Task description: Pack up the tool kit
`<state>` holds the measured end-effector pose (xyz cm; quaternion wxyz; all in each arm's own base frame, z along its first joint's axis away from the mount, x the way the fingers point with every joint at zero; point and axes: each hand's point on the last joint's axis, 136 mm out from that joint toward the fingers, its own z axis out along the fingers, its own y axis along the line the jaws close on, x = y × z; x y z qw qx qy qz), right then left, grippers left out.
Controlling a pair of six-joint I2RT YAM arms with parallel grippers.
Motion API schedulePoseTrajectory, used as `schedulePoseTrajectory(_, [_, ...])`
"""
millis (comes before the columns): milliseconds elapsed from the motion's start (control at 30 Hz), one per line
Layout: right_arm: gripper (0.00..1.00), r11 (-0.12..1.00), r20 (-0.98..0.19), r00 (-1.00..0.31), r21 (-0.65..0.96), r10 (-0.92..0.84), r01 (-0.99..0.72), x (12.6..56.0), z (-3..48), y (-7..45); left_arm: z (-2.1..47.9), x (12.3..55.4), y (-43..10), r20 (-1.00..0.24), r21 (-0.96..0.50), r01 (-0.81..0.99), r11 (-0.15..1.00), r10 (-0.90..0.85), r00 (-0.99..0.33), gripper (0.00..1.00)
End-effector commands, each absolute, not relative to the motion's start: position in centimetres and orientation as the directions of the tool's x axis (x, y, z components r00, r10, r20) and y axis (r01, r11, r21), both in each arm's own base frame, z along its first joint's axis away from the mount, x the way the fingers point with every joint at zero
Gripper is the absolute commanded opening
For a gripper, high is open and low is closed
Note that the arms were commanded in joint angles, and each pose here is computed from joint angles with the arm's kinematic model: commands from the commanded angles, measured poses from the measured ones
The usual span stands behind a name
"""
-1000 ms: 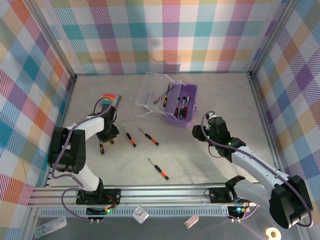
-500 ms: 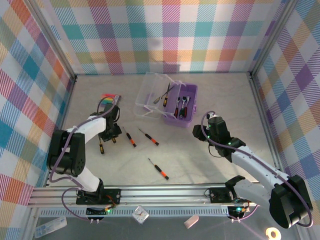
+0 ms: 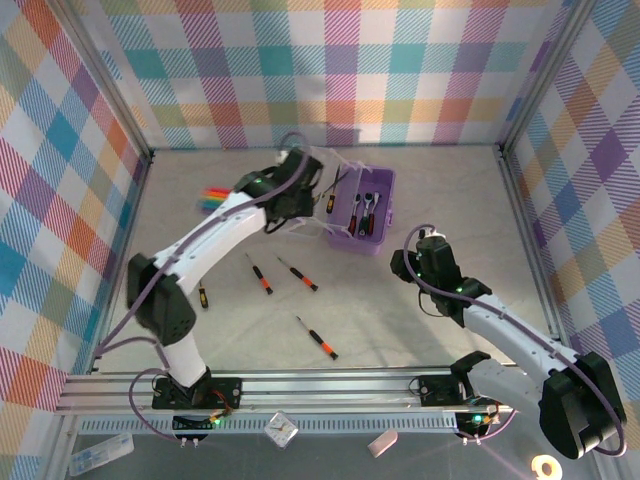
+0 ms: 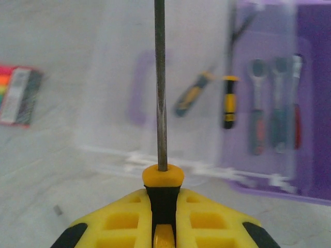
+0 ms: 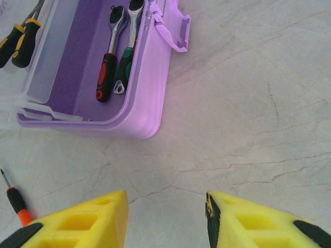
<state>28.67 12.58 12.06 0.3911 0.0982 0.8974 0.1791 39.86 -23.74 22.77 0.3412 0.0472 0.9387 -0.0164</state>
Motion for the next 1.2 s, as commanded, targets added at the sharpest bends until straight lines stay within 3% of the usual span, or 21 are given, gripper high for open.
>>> schedulePoseTrajectory(0, [0.44,0.914,-0.679,-0.65,0.402,0.341,0.059,28.7,12.3,12.0,20.6,40.1,-26.4,-0.568,0.083,0.214,0.973,0.223,-0.792,0.13])
schedulePoseTrajectory(367, [0.44,0.91,-0.667,-0.662,0.411,0.341,0.055,28.8,11.9,12.4,17.0,45.2,-32.7,-0.539,0.083,0.309,0.948,0.303,-0.786,0.14])
schedulePoseTrajectory(833, [0.44,0.908,-0.661,-0.67,0.416,0.338,0.049,28.8,11.9,12.6,12.1,47.2,-32.9,-0.478,0.018,0.259,0.966,0.236,-0.846,0.16])
schedulePoseTrajectory(900, [0.44,0.908,-0.662,-0.669,0.416,0.338,0.048,28.8,11.9,12.6,11.9,47.3,-32.6,-0.475,0.023,0.25,0.968,0.231,-0.849,0.19])
schedulePoseTrajectory(1000, [0.44,0.908,-0.661,-0.671,0.416,0.337,0.047,28.8,11.9,12.7,11.9,47.4,-32.5,-0.474,0.017,0.241,0.97,0.22,-0.853,0.27])
schedulePoseTrajectory(1067, [0.45,0.908,-0.66,-0.672,0.417,0.336,0.045,28.8,11.9,12.7,12.5,47.5,-32.4,-0.483,0.015,0.237,0.971,0.215,-0.849,0.38])
schedulePoseTrajectory(1167, [0.45,0.907,-0.659,-0.675,0.418,0.333,0.04,28.8,11.9,12.8,13.9,47.4,-32.6,-0.503,-0.009,0.248,0.969,0.21,-0.839,0.43])
